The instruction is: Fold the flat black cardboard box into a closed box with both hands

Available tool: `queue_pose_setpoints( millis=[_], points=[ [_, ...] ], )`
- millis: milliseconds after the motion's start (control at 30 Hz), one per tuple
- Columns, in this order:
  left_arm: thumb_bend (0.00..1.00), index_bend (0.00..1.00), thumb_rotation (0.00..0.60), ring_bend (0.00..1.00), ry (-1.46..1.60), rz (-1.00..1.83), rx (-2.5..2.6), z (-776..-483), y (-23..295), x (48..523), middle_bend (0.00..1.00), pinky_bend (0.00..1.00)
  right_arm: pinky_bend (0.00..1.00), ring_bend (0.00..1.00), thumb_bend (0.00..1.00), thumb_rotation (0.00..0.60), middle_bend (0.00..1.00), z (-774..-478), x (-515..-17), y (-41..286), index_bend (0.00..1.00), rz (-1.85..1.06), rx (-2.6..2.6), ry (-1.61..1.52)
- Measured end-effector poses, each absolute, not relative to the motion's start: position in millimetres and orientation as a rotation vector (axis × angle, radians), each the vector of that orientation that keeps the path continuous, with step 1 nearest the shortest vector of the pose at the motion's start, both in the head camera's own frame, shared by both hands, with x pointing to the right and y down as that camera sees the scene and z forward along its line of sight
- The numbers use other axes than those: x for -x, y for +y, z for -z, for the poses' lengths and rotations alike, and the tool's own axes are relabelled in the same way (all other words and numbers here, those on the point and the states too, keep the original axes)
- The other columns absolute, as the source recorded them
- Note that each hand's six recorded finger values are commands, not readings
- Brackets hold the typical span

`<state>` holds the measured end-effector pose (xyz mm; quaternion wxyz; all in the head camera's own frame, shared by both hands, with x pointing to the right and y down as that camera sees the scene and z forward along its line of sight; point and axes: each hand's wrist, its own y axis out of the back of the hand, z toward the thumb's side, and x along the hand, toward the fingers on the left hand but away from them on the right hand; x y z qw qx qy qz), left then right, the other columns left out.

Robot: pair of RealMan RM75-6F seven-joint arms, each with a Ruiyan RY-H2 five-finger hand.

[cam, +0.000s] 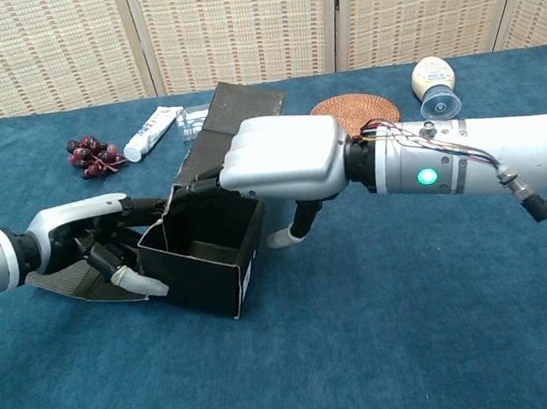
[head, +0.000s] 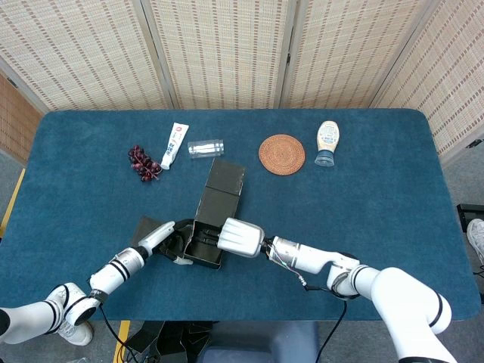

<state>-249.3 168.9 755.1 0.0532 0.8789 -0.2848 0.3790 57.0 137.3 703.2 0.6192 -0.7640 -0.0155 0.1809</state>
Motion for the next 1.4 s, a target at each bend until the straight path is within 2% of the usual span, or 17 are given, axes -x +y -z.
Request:
queue_pose_setpoints(
  millis=[133,267,333,567,767,1000,1167,1400],
  points=[
    [0.09,0.15,0.600,0.56,-0.933,-1.147,-2.664,-754,166,251,0.19,0.79,0.82,0.68,0.17,0.600,0.20,-693,-65,134,0.08,-0.439,1.799,-0.116],
    [0.10,0.04,0.600,0.44,-1.004,-1.167,-2.666,-751,165,251,0.03,0.79,0.82,0.67,0.15,0.600,0.19,-680,-76,130,0.06,-0.472,1.849,-0.198],
    [0.10,0.01,0.600,0.41,-1.023,-1.189,-2.672,-750,166,252,0.01,0.79,0.82,0.67,0.15,0.600,0.18,-673,-83,127,0.04,-0.499,1.876,-0.241],
    [0.10,0.00,0.600,0.31,-1.046,-1.309,-2.694,-738,170,253,0.00,0.75,0.82,0.65,0.13,0.600,0.16,-653,-116,113,0.00,-0.617,1.926,-0.367],
    [0.10,0.00,0.600,0.30,-1.064,-1.446,-2.730,-720,172,263,0.00,0.72,0.82,0.64,0.09,0.600,0.15,-646,-135,117,0.00,-0.736,2.025,-0.473],
    [0.10,0.00,0.600,0.30,-1.155,-1.588,-2.752,-687,170,285,0.00,0.72,0.85,0.63,0.00,0.600,0.12,-650,-156,137,0.00,-0.944,2.258,-0.634],
    [0.09,0.00,0.600,0.30,-1.284,-1.670,-2.731,-668,168,309,0.00,0.72,0.88,0.62,0.00,0.600,0.04,-661,-163,156,0.00,-1.112,2.460,-0.761],
    [0.09,0.00,0.600,0.30,-1.367,-1.657,-2.683,-651,170,330,0.00,0.72,0.89,0.62,0.00,0.600,0.03,-684,-147,184,0.00,-1.266,2.669,-0.861]
  ],
)
